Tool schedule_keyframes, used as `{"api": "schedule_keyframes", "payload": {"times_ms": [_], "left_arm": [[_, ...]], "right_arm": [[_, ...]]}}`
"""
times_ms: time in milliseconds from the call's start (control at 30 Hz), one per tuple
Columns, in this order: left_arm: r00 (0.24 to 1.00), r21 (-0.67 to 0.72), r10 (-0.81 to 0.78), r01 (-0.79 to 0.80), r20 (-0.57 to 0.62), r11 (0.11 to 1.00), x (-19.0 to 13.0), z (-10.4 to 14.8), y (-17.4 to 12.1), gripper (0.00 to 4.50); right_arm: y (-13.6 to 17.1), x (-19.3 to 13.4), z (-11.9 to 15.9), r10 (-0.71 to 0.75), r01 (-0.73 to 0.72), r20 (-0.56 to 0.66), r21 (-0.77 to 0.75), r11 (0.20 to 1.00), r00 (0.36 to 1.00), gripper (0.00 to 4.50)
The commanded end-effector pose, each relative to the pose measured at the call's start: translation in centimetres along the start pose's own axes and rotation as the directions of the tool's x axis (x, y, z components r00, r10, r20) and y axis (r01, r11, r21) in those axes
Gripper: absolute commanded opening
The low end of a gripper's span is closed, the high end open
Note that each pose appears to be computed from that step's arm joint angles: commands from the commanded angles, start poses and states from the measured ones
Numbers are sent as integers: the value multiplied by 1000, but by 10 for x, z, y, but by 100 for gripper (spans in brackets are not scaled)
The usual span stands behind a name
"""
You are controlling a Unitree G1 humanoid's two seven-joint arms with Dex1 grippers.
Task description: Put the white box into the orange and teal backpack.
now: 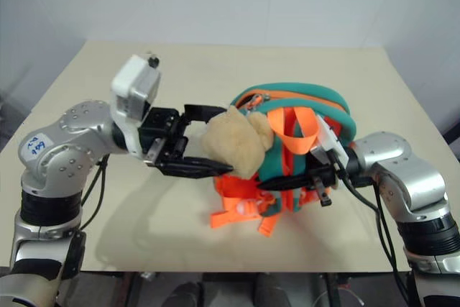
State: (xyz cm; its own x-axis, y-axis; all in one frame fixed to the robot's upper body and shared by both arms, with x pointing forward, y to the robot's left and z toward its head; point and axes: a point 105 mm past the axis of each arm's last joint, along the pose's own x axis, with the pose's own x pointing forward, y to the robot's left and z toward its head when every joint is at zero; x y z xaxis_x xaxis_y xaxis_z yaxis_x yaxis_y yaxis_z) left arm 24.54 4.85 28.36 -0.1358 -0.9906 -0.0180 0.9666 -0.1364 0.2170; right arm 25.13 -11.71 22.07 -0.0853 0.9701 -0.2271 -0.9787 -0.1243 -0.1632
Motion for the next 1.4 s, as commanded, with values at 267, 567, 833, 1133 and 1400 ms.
{"api": "schedule_keyframes", "payload": {"times_ms": [267,567,833,1133,1400], "left_arm": [[999,48,-3,5,-44,999,11,4,6,272],[999,87,23,-20,-29,996,-2,22,10,116],[991,147,119,-110,-56,983,-40,43,16,111],[954,139,248,-227,-170,964,-80,35,23,111],[913,24,265,-272,-310,962,-113,1,21,111]], "right_arm": [[1,1,6,-2,2,7,-46,999,1000,52],[1,0,5,-4,5,3,-43,999,1000,52],[5,-2,1,-20,20,-2,-28,999,1000,52],[8,-6,0,-28,28,-11,-19,999,1000,52],[8,-8,0,-36,35,-21,-17,999,999,52]]}}
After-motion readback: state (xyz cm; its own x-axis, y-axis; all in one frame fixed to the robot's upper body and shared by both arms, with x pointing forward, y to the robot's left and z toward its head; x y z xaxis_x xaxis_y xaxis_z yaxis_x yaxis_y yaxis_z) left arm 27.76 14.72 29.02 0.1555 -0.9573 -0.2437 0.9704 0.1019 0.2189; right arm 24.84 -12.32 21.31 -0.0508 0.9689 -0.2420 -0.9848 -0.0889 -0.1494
